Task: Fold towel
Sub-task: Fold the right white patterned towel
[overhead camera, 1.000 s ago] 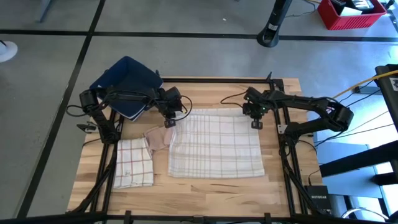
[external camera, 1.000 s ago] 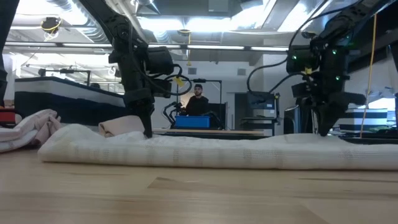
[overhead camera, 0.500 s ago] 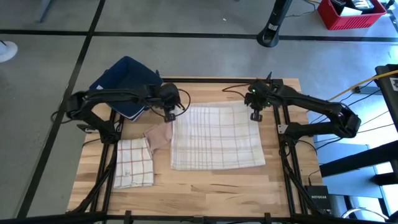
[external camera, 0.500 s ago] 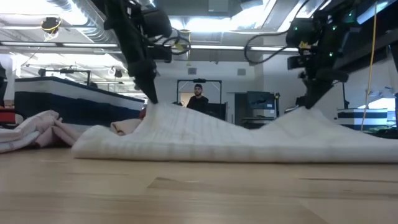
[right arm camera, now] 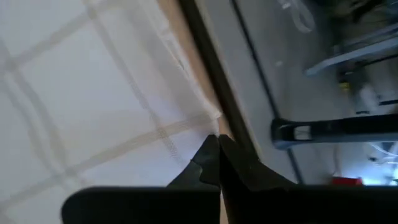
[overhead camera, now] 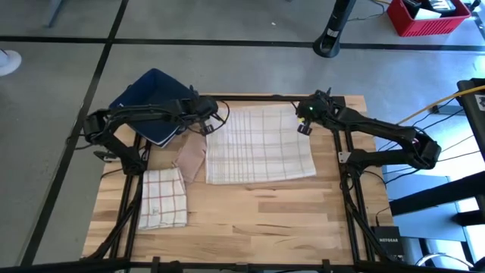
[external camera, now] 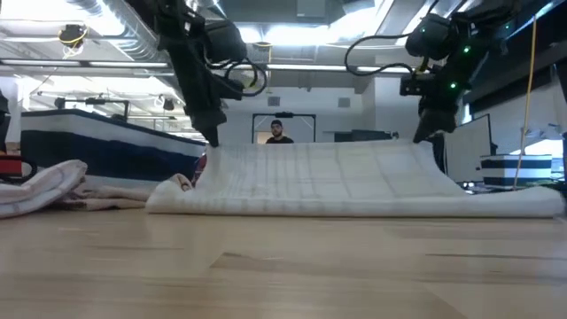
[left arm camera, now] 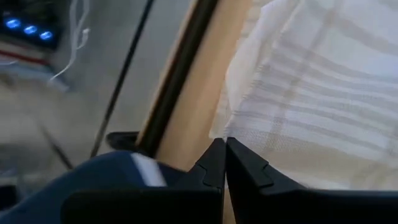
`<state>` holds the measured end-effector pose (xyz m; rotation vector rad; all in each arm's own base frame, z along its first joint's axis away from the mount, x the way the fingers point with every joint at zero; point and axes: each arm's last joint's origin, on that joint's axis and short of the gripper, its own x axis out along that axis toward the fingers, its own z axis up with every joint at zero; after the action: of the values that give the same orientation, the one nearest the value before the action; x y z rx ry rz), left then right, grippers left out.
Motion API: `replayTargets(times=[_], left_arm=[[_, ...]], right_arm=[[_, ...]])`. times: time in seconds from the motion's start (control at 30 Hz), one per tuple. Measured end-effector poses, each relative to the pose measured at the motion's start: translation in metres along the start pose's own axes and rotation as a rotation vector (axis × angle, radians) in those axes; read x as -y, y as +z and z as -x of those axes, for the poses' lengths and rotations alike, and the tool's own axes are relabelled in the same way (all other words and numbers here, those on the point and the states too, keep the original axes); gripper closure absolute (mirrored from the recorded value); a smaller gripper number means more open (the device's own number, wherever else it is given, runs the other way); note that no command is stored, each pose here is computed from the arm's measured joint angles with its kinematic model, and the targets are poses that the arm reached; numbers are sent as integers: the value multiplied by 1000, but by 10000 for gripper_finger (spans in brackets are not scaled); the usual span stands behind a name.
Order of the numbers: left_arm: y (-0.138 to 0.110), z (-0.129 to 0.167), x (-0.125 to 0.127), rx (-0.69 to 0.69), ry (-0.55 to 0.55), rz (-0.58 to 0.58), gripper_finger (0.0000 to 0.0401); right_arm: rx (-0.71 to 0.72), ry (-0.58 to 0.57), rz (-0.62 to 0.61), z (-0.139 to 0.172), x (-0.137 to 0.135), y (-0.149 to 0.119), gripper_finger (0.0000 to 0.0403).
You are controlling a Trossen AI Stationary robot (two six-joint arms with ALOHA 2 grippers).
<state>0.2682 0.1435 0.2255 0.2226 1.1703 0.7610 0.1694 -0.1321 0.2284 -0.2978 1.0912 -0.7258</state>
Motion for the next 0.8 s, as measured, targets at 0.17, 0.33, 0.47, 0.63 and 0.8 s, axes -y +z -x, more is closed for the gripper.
replayTargets(times=[0.17,0.33,0.47,0.63,0.8], left_arm=[[-1,-16,-6,-37,59,26,401],[-2,-39,-10,-72,74,34,401],[-4,-50,-14,-90,96,51,401],[-5,-52,-19,-99,111,56,401],[-3,-54,-25,-66,118,65,401]], right_arm=[[67,-75,-3,-11,1,4,402],[46,-98,-29,-34,3,5,403],[5,-102,-27,-52,4,3,403],[-16,-102,-32,-66,5,1,403],[-10,-126,-38,-75,3,4,391]])
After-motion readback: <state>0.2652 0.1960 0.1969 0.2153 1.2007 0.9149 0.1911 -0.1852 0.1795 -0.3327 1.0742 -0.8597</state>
